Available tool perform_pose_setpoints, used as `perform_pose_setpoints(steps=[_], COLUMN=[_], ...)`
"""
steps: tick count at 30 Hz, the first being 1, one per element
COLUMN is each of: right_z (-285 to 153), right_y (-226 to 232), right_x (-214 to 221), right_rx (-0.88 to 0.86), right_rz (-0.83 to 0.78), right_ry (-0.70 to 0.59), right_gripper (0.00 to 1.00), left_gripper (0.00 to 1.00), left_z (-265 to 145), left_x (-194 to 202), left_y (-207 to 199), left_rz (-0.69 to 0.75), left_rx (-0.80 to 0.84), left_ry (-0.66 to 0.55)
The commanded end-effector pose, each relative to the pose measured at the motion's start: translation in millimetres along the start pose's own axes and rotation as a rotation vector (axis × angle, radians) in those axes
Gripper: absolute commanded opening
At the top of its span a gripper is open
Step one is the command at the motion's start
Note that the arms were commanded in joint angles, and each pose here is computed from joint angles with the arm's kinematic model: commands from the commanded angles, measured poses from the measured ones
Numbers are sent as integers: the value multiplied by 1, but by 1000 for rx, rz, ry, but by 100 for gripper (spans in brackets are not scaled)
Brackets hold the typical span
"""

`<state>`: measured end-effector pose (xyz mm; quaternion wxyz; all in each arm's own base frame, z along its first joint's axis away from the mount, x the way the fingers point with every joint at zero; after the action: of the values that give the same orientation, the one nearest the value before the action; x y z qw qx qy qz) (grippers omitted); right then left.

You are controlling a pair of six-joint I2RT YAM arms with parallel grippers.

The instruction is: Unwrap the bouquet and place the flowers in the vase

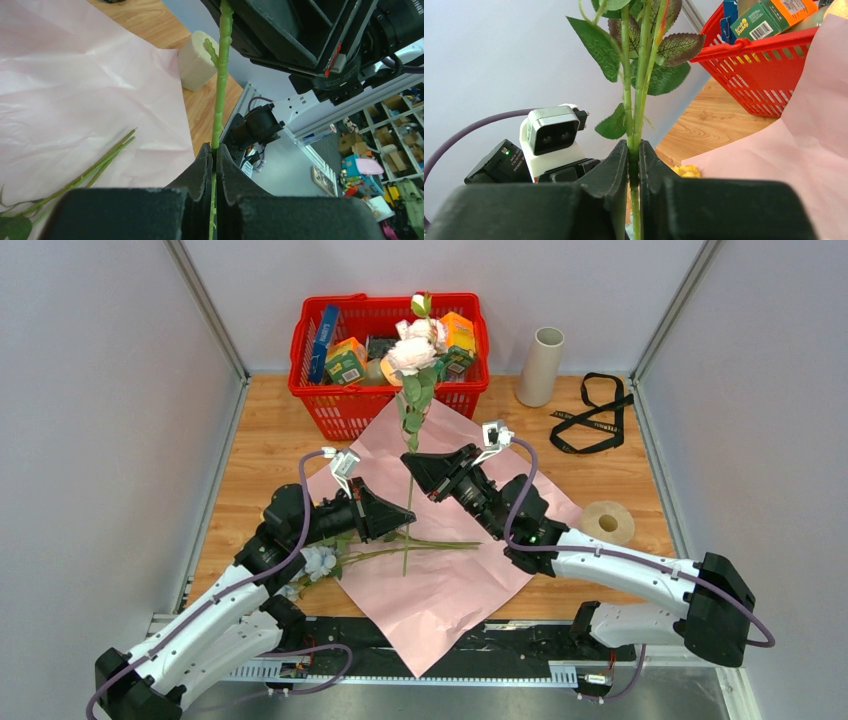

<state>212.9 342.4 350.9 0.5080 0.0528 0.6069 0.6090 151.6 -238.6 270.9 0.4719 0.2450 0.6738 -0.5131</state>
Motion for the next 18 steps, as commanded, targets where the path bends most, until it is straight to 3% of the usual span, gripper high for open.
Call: perform_pose_setpoints(steps=[1,13,18], right_z=[-6,6,14], right_y=[18,-7,-3], right_x=[-2,-9,-5], right_rx=[-61,25,-4], right_rz=[-27,-80,-94], right_ry=[39,291,344], right_gripper=[25,62,65], left_gripper=[0,0,0], left_z=[-7,-24,-22], left_x=[-16,-7,-5], left_y=[11,12,11], left_rz=[93,251,255], left_rx=[-105,-126,-113], left_ry=[-36,36,52])
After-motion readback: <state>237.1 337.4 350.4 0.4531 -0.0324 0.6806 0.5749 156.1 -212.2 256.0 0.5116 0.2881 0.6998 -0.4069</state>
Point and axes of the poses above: each gripper's point midway between its finger pads, its own z axis out along the fingers, its own y axis along the line the jaws close on, x = y × z, the point moved 2 cm from there along -z, back along the fingers, and after that the axes turned 12 degrees about z, right-handed, at the moved point
